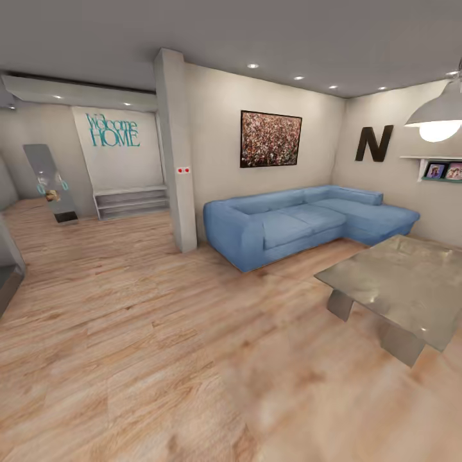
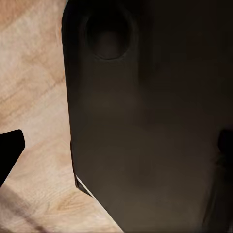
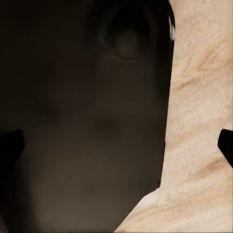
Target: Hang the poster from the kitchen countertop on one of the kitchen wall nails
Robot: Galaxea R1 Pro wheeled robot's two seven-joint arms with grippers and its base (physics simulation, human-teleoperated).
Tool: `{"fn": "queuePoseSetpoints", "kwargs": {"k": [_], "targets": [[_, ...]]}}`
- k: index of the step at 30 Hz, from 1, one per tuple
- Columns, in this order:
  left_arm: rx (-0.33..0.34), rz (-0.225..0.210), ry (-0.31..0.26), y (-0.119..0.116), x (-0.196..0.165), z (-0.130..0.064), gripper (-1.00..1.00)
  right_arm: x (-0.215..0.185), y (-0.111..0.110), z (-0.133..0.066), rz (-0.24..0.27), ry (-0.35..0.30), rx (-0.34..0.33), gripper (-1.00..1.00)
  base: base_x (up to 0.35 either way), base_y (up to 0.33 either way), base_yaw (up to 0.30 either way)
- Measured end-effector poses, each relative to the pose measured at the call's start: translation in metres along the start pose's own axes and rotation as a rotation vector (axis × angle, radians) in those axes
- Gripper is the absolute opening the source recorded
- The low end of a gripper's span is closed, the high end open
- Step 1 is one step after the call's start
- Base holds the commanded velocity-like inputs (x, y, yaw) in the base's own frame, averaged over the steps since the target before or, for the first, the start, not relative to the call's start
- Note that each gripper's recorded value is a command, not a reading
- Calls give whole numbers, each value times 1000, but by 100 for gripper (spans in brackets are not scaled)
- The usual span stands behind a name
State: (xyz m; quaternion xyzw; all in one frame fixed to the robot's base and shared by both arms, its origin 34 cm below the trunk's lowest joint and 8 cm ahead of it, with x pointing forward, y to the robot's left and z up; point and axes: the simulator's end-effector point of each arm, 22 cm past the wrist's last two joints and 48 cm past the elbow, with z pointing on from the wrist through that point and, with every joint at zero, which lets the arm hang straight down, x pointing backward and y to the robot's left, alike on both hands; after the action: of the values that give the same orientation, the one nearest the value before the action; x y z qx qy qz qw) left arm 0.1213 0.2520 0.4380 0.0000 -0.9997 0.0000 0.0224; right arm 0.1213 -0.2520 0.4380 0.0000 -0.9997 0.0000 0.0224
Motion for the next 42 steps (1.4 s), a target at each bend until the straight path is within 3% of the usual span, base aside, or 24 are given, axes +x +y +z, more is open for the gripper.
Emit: {"fn": "queuePoseSetpoints", "kwargs": {"k": [8,13,21,22,31,32,33,34,35,42], "targets": [[44,-5,-84,-35,-29,-2,100,-68,2,-3,-15,-134,-3,100,0,0,0],[44,-6,-120,-35,-44,-3,100,-103,2,-8,-15,-192,-3,100,0,0,0],[42,-5,-119,-33,-44,-3,100,-97,3,-7,-15,-179,-3,100,0,0,0],[42,-4,-127,-33,-48,-3,100,-97,-1,-7,-6,-174,2,100,0,0,0],[17,1,-228,-13,-83,-8,100,-172,-40,-23,29,-328,49,100,0,0,0],[17,0,-298,-13,-114,-15,100,-214,-41,-38,26,-460,52,100,0,0,0],[17,-2,-440,-12,-179,-36,100,-284,-41,-73,20,-629,51,100,0,0,0],[14,-3,-641,-10,-264,-80,100,-298,-41,-81,19,-662,51,100,0,0,5],[13,-3,-702,-9,-288,-97,100,-296,-41,-81,19,-660,51,100,0,0,226],[5,-1,-685,-3,-281,-92,100,-296,-39,-80,19,-660,50,100,0,0,274]]}}
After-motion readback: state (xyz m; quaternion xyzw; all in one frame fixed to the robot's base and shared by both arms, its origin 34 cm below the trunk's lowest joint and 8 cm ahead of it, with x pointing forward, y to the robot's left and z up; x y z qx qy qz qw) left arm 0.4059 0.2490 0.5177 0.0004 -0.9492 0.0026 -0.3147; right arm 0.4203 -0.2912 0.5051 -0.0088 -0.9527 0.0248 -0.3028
